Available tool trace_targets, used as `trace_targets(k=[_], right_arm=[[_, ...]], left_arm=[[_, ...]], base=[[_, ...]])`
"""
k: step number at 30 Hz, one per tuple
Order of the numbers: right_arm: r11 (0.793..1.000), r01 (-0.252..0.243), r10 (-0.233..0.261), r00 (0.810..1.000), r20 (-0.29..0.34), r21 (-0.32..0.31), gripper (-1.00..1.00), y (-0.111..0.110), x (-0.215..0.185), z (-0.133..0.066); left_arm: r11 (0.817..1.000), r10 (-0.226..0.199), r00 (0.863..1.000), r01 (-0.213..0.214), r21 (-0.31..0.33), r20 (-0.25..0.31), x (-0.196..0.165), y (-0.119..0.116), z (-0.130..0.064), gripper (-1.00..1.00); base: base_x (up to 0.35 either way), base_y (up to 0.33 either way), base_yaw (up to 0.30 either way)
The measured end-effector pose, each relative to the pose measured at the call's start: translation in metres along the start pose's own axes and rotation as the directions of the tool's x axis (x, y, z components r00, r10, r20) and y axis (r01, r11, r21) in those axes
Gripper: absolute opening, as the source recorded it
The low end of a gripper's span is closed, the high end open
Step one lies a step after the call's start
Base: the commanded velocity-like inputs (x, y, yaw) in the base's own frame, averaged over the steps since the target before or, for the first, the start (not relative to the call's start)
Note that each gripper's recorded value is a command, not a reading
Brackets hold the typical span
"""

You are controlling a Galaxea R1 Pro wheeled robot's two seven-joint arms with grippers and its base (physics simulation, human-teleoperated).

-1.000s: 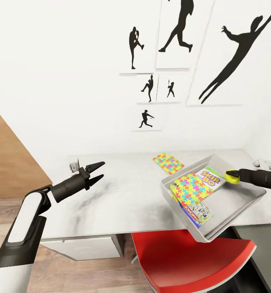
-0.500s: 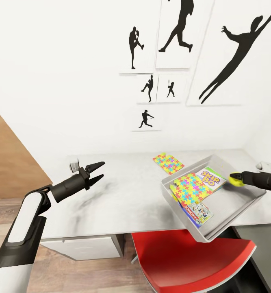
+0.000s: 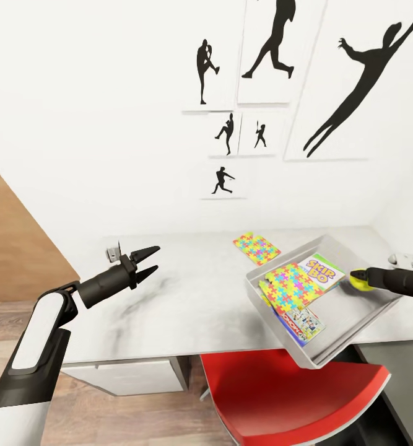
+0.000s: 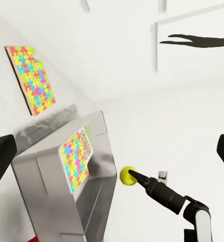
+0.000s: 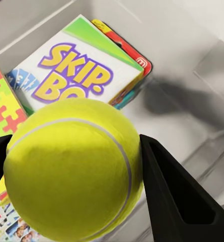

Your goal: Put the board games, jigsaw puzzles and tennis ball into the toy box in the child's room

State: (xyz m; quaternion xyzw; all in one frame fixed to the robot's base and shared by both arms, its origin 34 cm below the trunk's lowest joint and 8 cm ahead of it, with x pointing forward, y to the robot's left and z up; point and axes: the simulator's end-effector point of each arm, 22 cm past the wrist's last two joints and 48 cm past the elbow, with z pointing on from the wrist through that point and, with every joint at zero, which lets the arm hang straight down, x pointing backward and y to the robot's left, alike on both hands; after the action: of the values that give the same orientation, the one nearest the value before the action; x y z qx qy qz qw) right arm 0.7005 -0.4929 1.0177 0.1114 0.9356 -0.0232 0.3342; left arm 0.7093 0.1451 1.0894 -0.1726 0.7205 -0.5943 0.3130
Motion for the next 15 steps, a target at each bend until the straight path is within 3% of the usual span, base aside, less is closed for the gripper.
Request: trace_targets(k=[15], right_arm=[[1.000,0.000,0.000,1.000,-0.026,0.001,-1.00,0.003,0.011,0.012]], left_arm=[[1.000,-0.015,1.000,0.015,-0.013,-0.005,0.002,0.012,0.002,1.00]], base=[[0.000,0.000,0.000]])
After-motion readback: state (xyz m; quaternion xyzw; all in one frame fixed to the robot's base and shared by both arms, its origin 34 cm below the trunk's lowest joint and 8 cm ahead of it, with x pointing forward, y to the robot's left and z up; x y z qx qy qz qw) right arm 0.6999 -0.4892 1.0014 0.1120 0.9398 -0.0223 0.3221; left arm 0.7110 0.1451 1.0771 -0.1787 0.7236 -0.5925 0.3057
